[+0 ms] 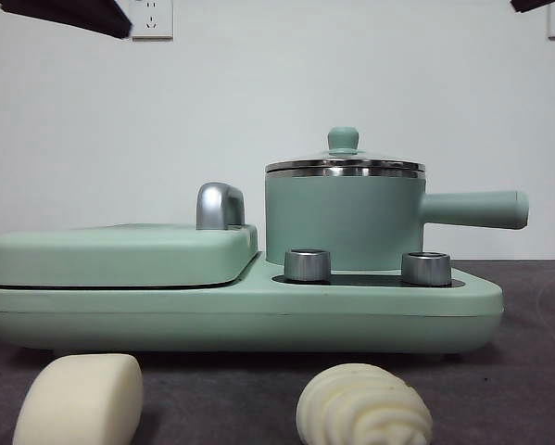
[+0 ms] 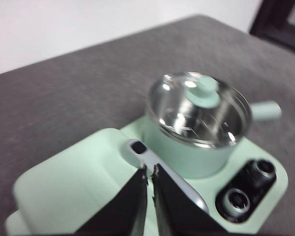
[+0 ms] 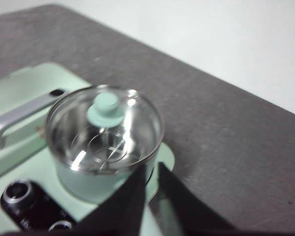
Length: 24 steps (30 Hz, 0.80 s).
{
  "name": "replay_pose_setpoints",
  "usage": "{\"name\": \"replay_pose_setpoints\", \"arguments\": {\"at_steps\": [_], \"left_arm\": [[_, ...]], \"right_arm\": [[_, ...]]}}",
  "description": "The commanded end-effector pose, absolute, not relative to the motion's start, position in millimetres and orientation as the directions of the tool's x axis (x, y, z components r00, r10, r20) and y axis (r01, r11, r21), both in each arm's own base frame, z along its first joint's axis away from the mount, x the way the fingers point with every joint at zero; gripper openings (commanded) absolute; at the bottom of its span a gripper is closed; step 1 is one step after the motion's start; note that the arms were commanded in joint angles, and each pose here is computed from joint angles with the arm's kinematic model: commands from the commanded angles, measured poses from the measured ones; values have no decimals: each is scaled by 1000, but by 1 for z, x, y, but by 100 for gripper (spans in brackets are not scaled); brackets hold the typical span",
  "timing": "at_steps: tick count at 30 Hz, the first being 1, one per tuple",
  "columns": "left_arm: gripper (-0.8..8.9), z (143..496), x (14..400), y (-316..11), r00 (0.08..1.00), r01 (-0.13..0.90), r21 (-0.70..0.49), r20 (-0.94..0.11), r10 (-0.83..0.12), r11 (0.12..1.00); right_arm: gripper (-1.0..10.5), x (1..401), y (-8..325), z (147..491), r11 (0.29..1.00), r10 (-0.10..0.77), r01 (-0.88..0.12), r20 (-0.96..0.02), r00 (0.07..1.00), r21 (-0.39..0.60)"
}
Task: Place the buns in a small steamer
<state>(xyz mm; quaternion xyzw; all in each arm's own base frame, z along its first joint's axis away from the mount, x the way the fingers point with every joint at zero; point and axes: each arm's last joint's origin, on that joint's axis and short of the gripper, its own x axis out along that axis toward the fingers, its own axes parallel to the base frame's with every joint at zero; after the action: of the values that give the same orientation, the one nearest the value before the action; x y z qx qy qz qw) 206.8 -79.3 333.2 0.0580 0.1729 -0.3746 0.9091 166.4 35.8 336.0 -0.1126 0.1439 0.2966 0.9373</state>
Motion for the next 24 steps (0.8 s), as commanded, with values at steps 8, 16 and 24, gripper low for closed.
{"name": "replay_pose_setpoints", "arguments": {"at_steps": [8, 16, 24], "left_arm": [[308, 340, 206, -92, 628, 758, 60, -335, -702, 650], [308, 341, 214, -115, 596, 799, 102, -261, -759, 592], [307, 323, 242, -162, 555, 832, 112, -166, -815, 544]], "right_arm": [[265, 164, 40, 338, 763, 542, -624, -358, 760, -171], [264, 164, 40, 338, 766, 541, -622, -357, 761, -165], [264, 164, 40, 339, 766, 542, -621, -351, 764, -168]]}}
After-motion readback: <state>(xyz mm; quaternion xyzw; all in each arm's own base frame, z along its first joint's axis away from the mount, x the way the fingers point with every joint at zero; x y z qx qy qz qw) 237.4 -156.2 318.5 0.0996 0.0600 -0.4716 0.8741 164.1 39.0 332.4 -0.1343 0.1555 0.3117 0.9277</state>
